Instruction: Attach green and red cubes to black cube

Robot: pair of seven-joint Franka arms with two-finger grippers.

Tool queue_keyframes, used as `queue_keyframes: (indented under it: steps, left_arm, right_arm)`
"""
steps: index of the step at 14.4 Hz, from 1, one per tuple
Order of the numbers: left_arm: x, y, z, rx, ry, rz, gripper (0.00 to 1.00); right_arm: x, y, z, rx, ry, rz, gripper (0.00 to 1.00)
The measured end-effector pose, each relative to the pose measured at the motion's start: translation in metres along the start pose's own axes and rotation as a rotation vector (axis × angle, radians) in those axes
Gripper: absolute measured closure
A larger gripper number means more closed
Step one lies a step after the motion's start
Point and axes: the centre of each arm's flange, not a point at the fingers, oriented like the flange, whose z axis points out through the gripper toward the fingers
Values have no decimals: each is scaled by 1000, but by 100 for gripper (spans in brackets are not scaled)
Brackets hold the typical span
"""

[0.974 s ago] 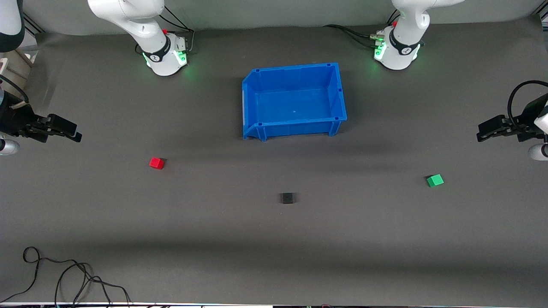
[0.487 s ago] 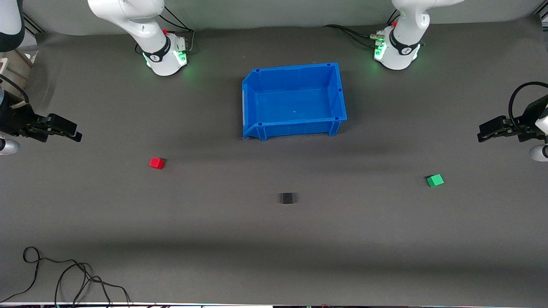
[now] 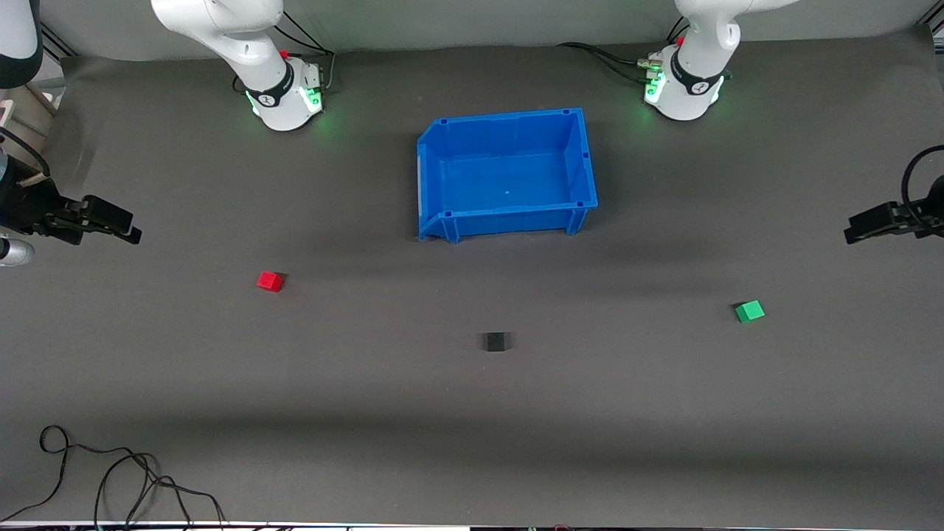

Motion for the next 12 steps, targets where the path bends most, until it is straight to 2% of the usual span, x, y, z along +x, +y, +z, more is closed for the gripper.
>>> queue_keyframes:
  steps: [2,5,7,10,12]
  left_arm:
    - [7,-1,25,33,-24,-38,0]
    - [27,3,97,39,-35,-109,0]
    - [37,6,140,36,-31,-199,0]
    - [44,9,181,38,-39,-326,1]
    - [51,11,211,31,-18,-392,1]
  right_arm:
    - [0,-4,2,0,-6,-7,0]
    - [-1,-5,12,-1,-25,-9,0]
    - [0,-5,24,-2,-50,-8,0]
    - [6,-3,67,-6,-113,-3,0]
    - [13,-1,104,-8,-129,2,0]
